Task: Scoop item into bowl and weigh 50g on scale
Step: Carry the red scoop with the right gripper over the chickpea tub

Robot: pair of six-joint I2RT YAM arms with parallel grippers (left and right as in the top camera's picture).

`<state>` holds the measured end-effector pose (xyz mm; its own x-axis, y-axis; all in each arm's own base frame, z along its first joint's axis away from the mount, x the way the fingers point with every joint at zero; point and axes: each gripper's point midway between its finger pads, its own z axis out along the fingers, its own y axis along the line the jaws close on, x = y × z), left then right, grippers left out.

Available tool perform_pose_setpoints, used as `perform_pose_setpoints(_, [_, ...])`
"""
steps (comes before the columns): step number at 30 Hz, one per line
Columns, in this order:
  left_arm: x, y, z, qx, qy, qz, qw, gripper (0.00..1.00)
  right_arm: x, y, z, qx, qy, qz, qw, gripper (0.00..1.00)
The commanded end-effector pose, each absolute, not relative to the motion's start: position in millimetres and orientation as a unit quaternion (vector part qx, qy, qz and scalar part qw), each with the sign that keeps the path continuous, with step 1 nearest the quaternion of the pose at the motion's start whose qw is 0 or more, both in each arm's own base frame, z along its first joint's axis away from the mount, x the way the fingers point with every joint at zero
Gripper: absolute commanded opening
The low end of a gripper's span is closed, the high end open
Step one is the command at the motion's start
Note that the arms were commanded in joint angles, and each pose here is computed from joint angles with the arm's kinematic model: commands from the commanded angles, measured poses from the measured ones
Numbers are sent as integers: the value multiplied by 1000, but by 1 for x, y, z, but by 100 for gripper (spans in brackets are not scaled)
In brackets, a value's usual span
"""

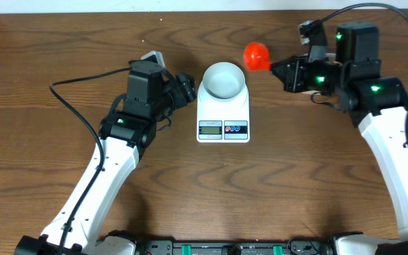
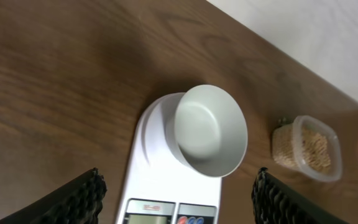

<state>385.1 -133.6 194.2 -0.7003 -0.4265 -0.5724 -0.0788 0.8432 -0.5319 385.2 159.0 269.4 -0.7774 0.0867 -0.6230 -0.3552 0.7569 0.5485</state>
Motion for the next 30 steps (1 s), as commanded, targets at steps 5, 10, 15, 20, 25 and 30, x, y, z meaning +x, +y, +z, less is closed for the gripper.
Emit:
perform_pose_setpoints(5, [387, -130, 194, -82, 899, -205, 377, 77, 384, 130, 264, -100, 890, 299, 329, 1])
perform_pose_setpoints(10, [384, -129, 183, -83, 908, -198, 361, 77, 376, 114, 254, -95, 901, 290, 307, 1])
perform_pose_setpoints(15, [384, -129, 177, -84, 912, -195, 352, 77, 367, 100, 244, -95, 912, 278, 287, 1])
perform_pose_setpoints(20, [383, -129, 174, -84, 914, -193, 346, 77, 366, 85, 241, -92, 916, 265, 287, 1])
perform_pose_setpoints(25, [382, -146, 181, 2, 909, -214, 358, 89, 376, 52, 241, -58, 921, 236, 306, 1])
perform_pose_setpoints(30, [382, -147, 182, 4, 908, -216, 360, 89, 383, 21, 244, -25, 919, 221, 326, 1])
